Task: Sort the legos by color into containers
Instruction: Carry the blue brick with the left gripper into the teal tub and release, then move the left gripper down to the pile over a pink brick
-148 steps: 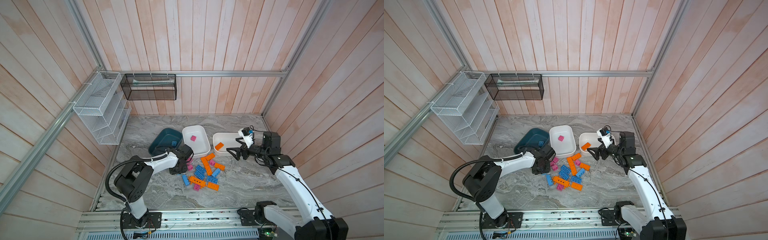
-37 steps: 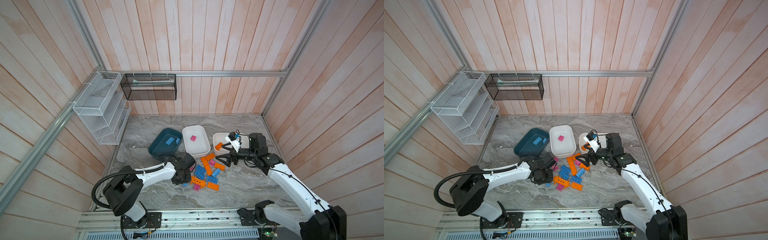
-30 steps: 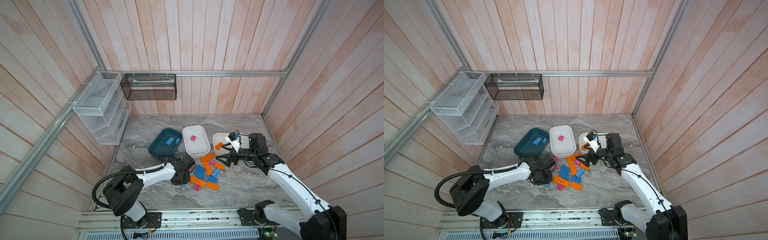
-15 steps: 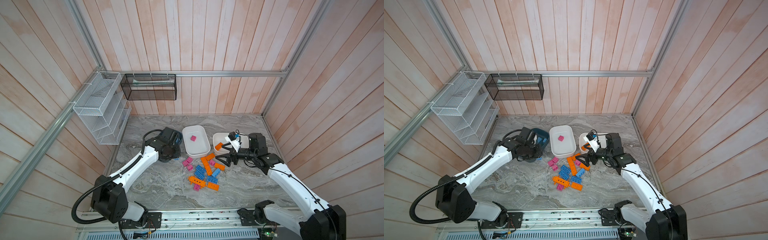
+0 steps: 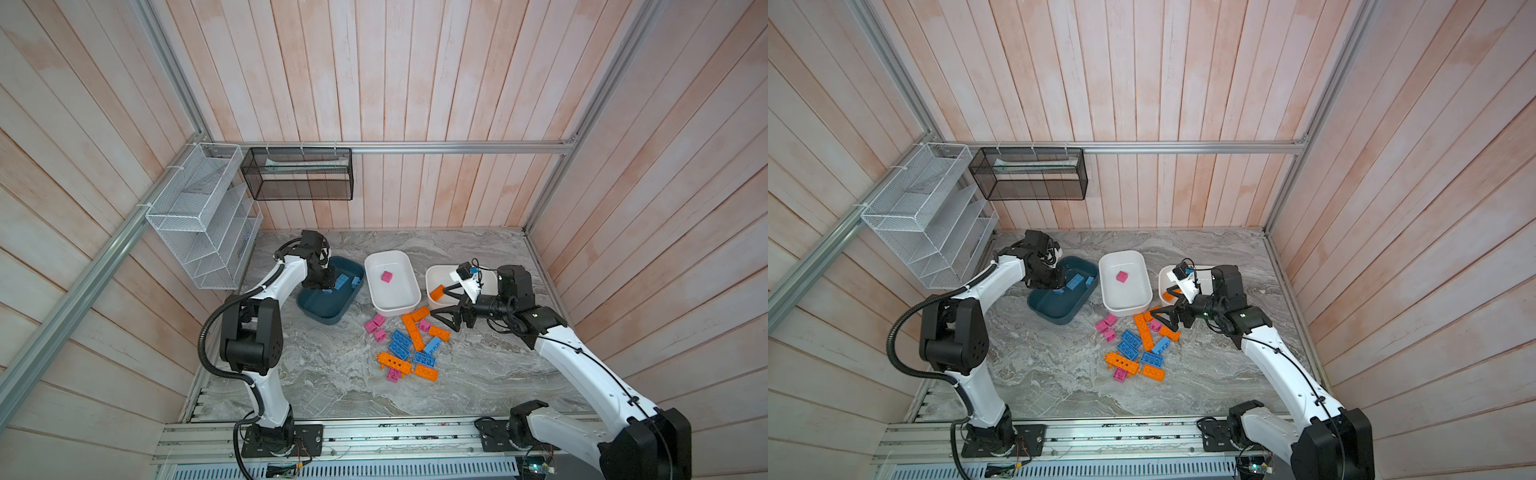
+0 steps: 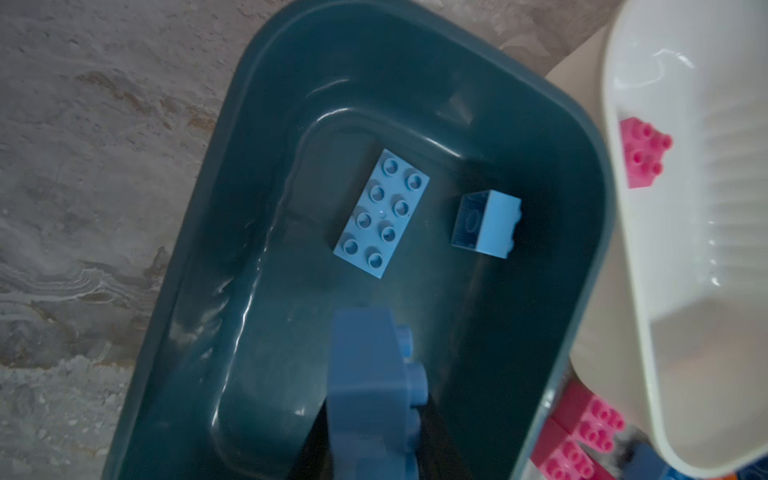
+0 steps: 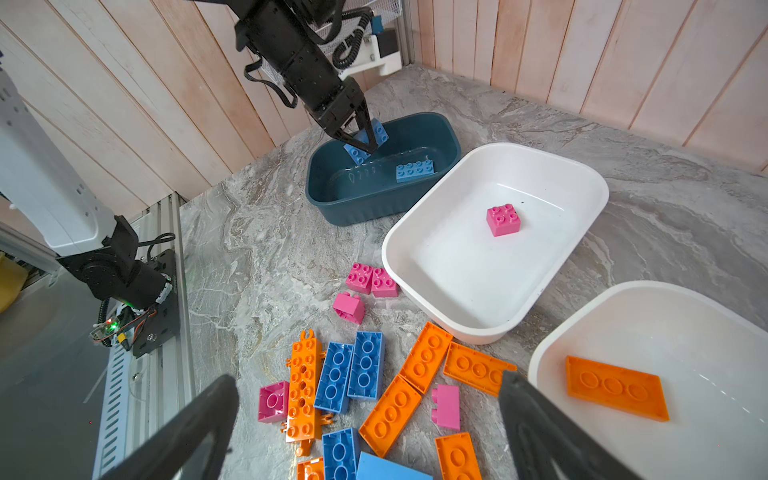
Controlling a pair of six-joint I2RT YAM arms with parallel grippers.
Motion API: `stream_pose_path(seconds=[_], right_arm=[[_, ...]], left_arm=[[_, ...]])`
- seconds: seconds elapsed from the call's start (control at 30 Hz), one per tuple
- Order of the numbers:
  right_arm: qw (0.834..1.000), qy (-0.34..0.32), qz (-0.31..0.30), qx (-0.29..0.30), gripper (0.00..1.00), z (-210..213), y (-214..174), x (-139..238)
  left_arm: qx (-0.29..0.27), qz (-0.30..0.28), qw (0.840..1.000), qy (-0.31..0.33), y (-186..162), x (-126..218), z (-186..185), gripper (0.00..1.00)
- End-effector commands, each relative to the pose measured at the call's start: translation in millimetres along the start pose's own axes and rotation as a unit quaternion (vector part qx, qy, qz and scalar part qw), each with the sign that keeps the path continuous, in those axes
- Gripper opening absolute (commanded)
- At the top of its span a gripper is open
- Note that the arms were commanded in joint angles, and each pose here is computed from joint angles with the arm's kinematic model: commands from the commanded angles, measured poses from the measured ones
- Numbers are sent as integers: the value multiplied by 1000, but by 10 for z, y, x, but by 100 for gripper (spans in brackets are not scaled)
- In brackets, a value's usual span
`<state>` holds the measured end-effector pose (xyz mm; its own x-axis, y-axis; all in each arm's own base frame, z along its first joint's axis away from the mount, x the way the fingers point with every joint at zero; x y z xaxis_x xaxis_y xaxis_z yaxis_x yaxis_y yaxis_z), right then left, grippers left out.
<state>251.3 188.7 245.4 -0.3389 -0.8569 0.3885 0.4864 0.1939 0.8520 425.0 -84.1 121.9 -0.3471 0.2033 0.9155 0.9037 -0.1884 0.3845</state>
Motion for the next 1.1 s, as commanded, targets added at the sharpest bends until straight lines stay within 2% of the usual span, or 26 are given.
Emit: stream_pose_path(seconds=[0.0,0.2,0.33,0.57,0.7,0.8,0.9,1.07], right_arm=[[1000,1,-9,3,98,1,90,9],[1000,2,-7,3,98,-16,91,-11],[1000,2,-6,2,98,-23,89,-19],[1000,-1,-6,4,98,-16,112,2],[1000,-4,-4,4,98,-10,106,16],[1000,-6,-3,6,98,-12,110,26],[1000,-7,-2,6,98,-8,107,35],[1000,-6,2,6,98,-10,87,47]], left_arm=[[-43,-17,998,38,187,-68,136,20],[-55,-29,996,57,277,-275,217,22],[-61,-38,996,52,326,-294,185,32],[-63,-39,995,62,381,-78,95,47],[-65,-32,994,83,356,141,13,51],[-65,-39,995,62,306,354,-195,55],[-61,-44,997,11,185,520,-463,60],[-80,-32,995,-55,-132,657,-900,67]])
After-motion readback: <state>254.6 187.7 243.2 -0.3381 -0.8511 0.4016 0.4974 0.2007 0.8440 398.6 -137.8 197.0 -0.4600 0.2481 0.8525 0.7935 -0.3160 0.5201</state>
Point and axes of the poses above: each gripper's point midway between its finger pads, its own x axis back along the fingers, its own z axis along the line the jaws close on, y = z × x, the point moved 3 cm from there along x, back along the fingers, and after that the axes turned 6 degrees about -x, right-handed, at the moved point
